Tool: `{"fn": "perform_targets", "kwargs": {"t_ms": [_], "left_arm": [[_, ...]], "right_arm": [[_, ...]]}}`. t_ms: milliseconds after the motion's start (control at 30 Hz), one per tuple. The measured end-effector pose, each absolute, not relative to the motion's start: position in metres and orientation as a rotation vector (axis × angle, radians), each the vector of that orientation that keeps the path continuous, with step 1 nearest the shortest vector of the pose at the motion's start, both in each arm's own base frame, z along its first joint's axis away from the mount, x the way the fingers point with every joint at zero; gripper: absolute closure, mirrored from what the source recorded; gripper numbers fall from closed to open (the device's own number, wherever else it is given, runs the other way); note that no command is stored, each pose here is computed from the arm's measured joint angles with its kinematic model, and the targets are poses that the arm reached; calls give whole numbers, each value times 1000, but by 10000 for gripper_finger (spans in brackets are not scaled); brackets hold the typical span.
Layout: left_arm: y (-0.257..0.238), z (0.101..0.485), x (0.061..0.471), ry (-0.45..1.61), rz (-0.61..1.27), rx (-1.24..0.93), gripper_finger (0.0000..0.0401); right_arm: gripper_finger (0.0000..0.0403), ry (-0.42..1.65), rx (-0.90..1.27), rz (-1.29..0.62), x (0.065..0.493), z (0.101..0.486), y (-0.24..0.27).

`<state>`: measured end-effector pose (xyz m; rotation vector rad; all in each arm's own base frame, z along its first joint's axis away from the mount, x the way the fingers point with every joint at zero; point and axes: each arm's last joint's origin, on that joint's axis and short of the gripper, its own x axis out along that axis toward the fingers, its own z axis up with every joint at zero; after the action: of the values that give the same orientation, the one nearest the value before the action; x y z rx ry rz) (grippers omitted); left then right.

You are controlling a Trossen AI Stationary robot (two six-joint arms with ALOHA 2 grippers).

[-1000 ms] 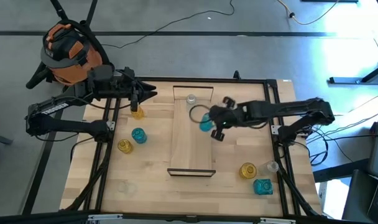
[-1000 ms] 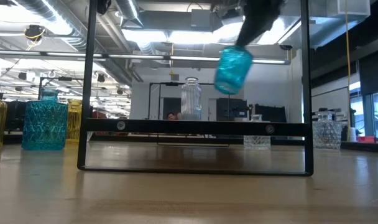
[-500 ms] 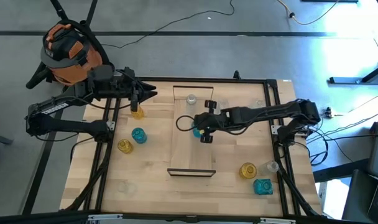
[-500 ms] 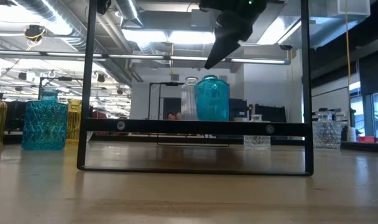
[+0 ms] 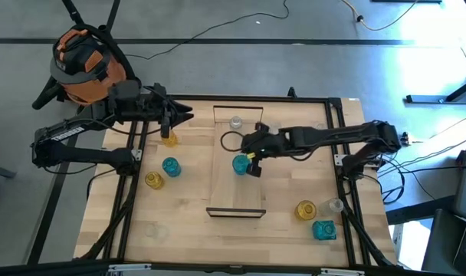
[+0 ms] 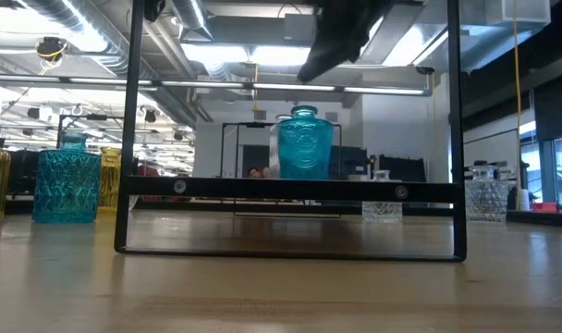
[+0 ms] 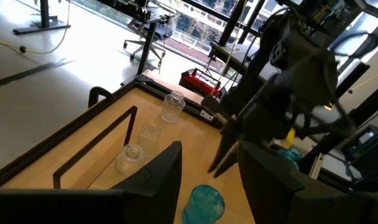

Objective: Sort vases onto shelf
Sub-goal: Put the blue vase on the shelf

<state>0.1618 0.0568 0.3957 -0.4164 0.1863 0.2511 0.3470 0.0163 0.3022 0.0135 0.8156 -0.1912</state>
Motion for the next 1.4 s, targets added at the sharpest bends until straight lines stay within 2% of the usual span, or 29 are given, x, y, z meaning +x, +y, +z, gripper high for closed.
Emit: {"fn": "perform_targets", "kwargs": {"t_ms": [233, 333, 433, 533, 633, 833, 1200, 1400], "left_arm": [[55, 381, 157, 338, 277, -453, 252], [54, 371, 162, 416, 209, -504, 252], [54, 348, 171, 516, 99, -647, 252], [54, 316, 183, 624, 101, -742, 252], [55, 279, 193, 717, 139, -796, 252], [58, 238, 213, 652, 39, -917, 252], [68, 203, 246, 662, 34, -960, 252], [73, 185, 258, 680, 95, -1003, 252]], "right_arm": [[403, 955, 393, -92, 325, 306, 21], [403, 1016, 507, -73, 329, 290, 23], [403, 1081, 619, -107, 335, 269, 23], [403, 1125, 704, -175, 340, 251, 21], [403, 1115, 749, -206, 346, 240, 18], [403, 1043, 858, -179, 359, 235, 7], [403, 965, 891, -284, 361, 236, -17], [403, 943, 901, -307, 361, 237, -26]]}}
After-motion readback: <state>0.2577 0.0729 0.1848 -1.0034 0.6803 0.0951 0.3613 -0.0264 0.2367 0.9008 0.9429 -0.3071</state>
